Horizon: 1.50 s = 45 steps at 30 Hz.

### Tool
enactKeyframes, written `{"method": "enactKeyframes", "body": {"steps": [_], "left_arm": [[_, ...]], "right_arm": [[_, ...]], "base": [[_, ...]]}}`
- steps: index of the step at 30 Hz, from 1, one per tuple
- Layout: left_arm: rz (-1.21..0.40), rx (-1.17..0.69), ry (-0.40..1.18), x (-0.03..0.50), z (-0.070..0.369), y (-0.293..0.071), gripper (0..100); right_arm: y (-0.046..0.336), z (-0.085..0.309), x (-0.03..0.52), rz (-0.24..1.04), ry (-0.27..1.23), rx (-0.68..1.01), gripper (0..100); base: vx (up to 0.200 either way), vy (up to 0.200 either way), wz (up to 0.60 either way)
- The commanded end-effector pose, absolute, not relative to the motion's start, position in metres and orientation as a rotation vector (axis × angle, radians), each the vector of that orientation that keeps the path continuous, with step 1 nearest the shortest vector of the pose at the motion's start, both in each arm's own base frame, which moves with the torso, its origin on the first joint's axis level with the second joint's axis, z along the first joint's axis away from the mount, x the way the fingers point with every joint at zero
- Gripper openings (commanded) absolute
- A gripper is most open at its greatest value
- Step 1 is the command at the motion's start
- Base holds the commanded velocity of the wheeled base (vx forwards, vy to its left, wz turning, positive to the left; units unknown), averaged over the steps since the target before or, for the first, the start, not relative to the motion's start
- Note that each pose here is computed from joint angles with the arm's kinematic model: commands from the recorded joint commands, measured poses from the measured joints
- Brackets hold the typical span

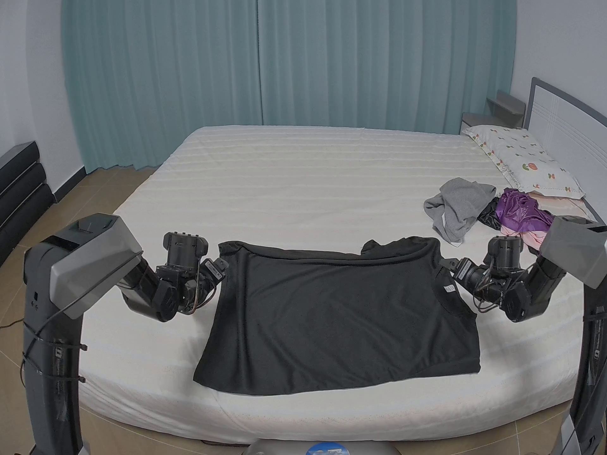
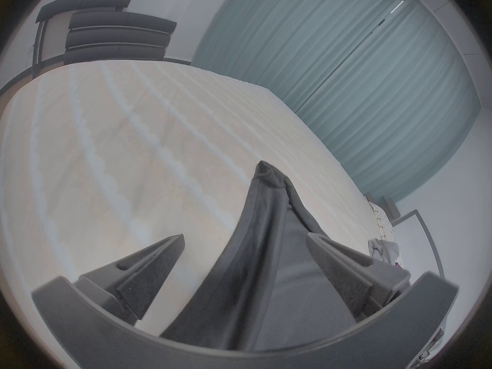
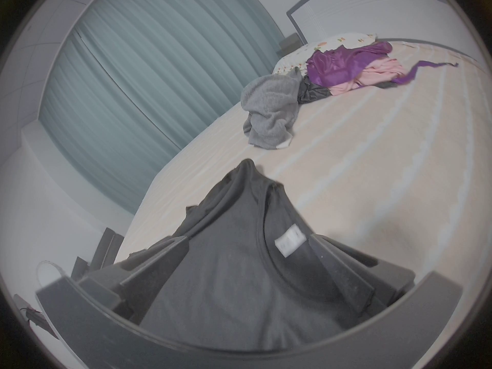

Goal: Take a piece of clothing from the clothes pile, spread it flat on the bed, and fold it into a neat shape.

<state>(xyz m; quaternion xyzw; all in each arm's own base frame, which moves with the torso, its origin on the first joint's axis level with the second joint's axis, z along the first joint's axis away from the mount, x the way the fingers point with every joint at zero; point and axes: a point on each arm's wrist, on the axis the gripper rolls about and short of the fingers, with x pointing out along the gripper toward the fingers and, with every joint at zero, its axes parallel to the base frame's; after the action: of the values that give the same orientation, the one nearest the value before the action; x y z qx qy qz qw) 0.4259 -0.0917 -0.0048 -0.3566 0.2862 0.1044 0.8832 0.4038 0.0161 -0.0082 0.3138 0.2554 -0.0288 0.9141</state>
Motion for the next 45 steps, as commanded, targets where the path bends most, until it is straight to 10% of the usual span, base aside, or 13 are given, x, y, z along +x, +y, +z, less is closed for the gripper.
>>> {"method": "enactKeyframes", "body": {"steps": [1, 45], "left_arm": [[0.132, -0.811, 0.627, 0.326, 0.041, -0.091, 100], [0.101, -1.001, 0.851, 0.251, 0.02, -0.097, 100]], "right_arm": [[0.012, 0.037, 0.298, 0.018, 0.547, 0.732, 100], [0.019, 0.01, 0.242, -0.014, 0.773, 0.813, 100]], "base": [[0.0, 0.0, 0.0], [-0.064, -0.009, 0.0]]}}
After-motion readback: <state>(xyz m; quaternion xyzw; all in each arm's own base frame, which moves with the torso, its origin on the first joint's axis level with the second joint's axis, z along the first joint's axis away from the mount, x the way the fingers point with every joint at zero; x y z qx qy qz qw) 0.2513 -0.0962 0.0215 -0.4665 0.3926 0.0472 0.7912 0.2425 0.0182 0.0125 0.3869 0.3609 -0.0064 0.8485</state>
